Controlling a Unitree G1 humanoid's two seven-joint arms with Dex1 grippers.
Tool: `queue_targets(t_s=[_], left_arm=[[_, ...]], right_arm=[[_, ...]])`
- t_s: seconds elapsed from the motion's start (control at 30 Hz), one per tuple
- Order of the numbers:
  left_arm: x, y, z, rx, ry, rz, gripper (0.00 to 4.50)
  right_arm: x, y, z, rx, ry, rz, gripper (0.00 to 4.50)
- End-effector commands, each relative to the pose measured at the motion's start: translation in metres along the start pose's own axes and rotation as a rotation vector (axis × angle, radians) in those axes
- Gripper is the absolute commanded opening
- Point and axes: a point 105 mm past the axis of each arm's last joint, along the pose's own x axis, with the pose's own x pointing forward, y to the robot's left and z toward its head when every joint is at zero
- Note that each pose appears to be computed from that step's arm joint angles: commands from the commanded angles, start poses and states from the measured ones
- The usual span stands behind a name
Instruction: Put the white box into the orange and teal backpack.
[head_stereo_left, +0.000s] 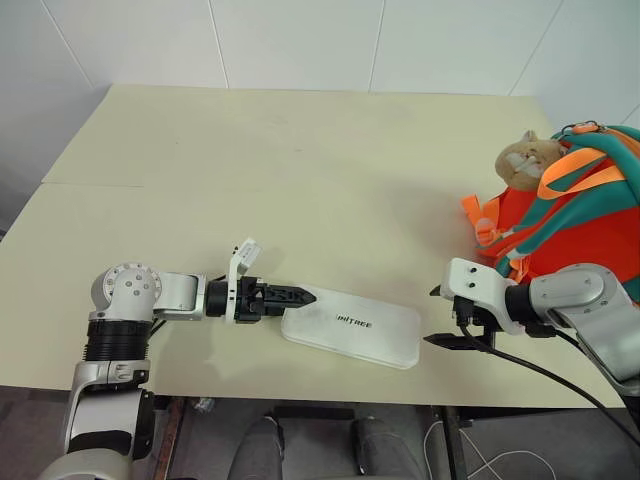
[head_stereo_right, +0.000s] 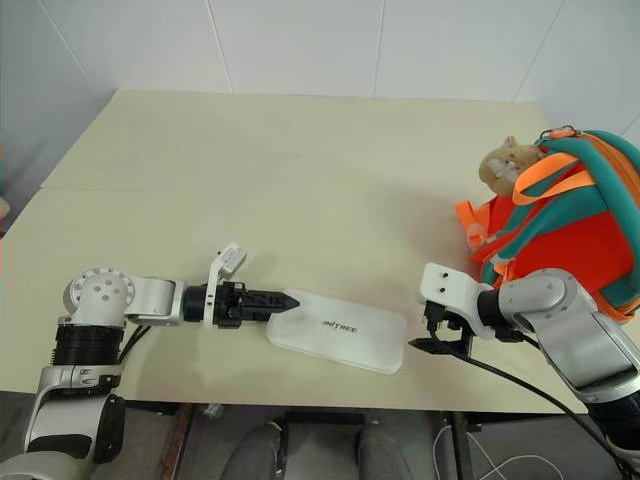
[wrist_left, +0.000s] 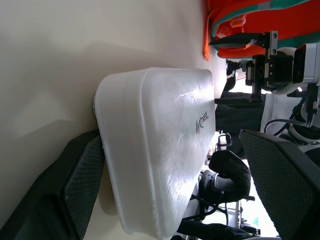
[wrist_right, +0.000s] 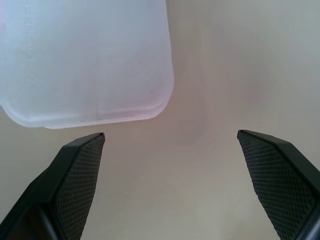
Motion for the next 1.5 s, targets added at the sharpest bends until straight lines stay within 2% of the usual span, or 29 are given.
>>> queue_targets(t_s=[0.03,0.27,0.47,0.73,0.8,1.0,1.33,1.43,1.5], left_arm=[[0.001,0.026,-0.019,-0.067,0.047,0.116,4.49],[0.001,0.023,-0.024,-0.067,0.048,0.094,4.49],[0.0,0.025,-0.027,-0.081,0.04,0.101,4.49],[-0.004,0.027,-0.028,-0.067,0.039,0.131,2.01],[-0.004,0.025,-0.03,-0.055,0.052,0.121,1.83],[-0.008,0.025,-0.035,-0.015,0.091,0.151,1.61],[-0.028,0.039,-0.034,0.134,0.149,0.343,1.61],[-0.033,0.033,-0.023,0.196,0.092,0.321,1.61],[-0.036,0.019,-0.004,0.228,-0.034,0.24,1.61]], right_arm=[[0.002,0.001,0.013,-0.042,-0.033,-0.005,4.49],[0.009,-0.01,0.023,-0.065,-0.064,-0.037,4.49],[0.009,-0.015,0.019,-0.067,-0.056,-0.048,4.49],[0.009,-0.028,0.02,-0.073,-0.065,-0.099,4.5],[0.009,-0.031,0.021,-0.073,-0.073,-0.109,4.5],[0.01,-0.036,0.027,-0.07,-0.103,-0.132,4.5],[0.007,-0.046,0.029,-0.062,-0.131,-0.174,4.5],[0.002,-0.051,0.032,-0.044,-0.161,-0.199,4.5],[-0.005,-0.057,0.035,-0.019,-0.196,-0.225,4.5]])
